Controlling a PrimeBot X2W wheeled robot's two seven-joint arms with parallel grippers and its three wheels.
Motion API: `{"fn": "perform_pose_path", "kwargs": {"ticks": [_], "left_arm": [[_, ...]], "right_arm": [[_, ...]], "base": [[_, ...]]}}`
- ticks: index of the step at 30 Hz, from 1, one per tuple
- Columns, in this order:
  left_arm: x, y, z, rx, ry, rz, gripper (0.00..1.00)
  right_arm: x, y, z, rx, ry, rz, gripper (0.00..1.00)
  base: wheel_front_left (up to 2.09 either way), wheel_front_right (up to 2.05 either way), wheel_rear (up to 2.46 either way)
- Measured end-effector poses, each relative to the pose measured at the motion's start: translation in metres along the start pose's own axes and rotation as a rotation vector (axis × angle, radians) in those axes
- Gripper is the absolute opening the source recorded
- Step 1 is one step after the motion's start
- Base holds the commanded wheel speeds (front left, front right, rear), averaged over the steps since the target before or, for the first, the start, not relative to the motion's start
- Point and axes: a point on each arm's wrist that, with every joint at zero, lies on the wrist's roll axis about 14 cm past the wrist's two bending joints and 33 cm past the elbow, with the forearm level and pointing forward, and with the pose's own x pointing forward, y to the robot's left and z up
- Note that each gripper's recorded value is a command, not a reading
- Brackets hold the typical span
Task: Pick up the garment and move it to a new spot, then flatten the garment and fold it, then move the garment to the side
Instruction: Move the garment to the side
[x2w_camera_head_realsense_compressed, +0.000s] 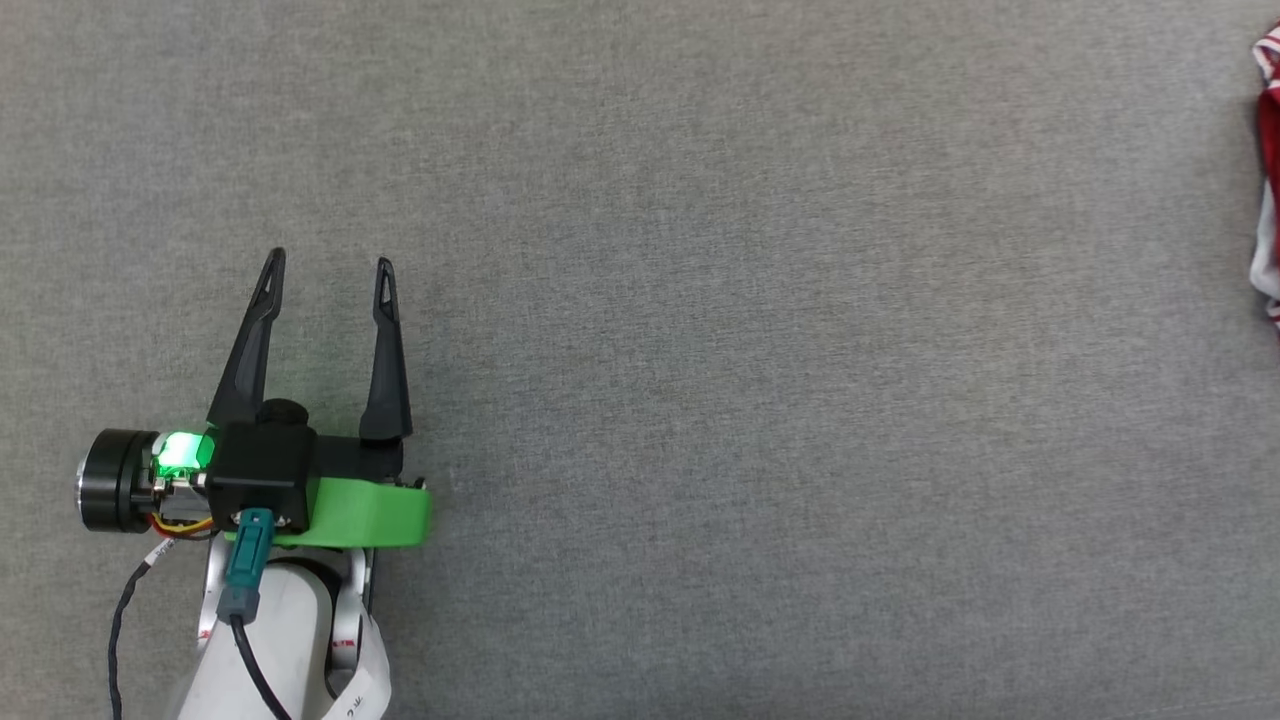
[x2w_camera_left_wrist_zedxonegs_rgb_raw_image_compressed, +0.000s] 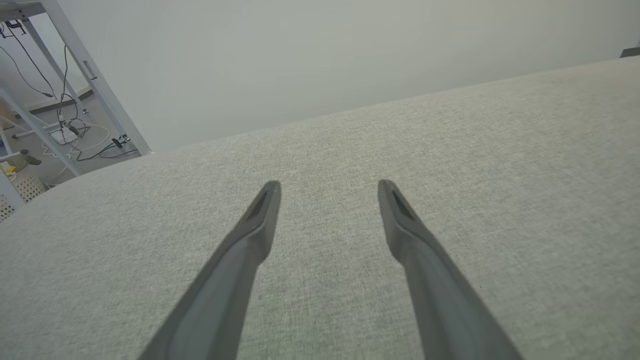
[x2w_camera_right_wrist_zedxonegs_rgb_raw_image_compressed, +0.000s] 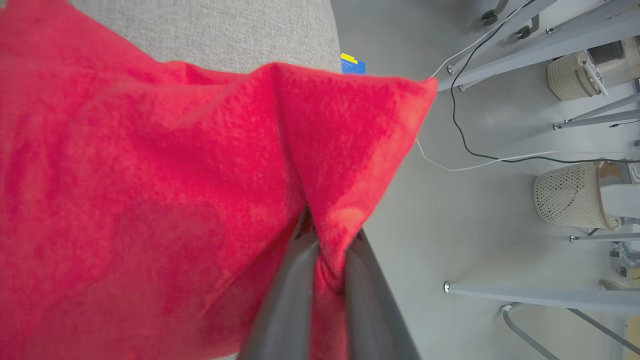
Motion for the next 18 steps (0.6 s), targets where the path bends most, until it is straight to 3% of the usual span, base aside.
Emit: {"fn": "perform_pose_path", "kwargs": {"ticks": [4, 5, 6, 7, 11, 18], "left_arm": [[-0.001, 0.005, -0.008, 0.004, 0.017, 0.015, 1.00], [-0.001, 0.006, -0.009, 0.006, 0.020, 0.019, 1.00], [-0.001, 0.006, -0.009, 0.007, 0.021, 0.020, 1.00], [-0.002, 0.006, -0.004, 0.008, 0.011, 0.020, 1.00], [-0.004, 0.007, 0.008, 0.015, -0.011, 0.028, 1.00], [-0.021, 0.007, 0.027, 0.015, -0.030, 0.040, 1.00]], "right_arm": [[0.015, 0.008, 0.002, -0.001, -0.002, 0.002, 0.00], [0.017, 0.011, 0.001, 0.006, -0.002, 0.006, 0.10], [0.019, 0.013, 0.001, 0.018, -0.002, 0.006, 1.00], [0.018, 0.010, 0.001, 0.072, -0.023, -0.008, 1.00], [0.008, -0.002, 0.008, 0.080, -0.089, -0.042, 1.00], [-0.030, -0.029, 0.055, 0.088, -0.384, -0.098, 1.00]], "base": [[0.00, 0.00, 0.00], [0.00, 0.00, 0.00], [0.00, 0.00, 0.00], [0.00, 0.00, 0.00], [0.00, 0.00, 0.00], [0.00, 0.00, 0.00]]}}
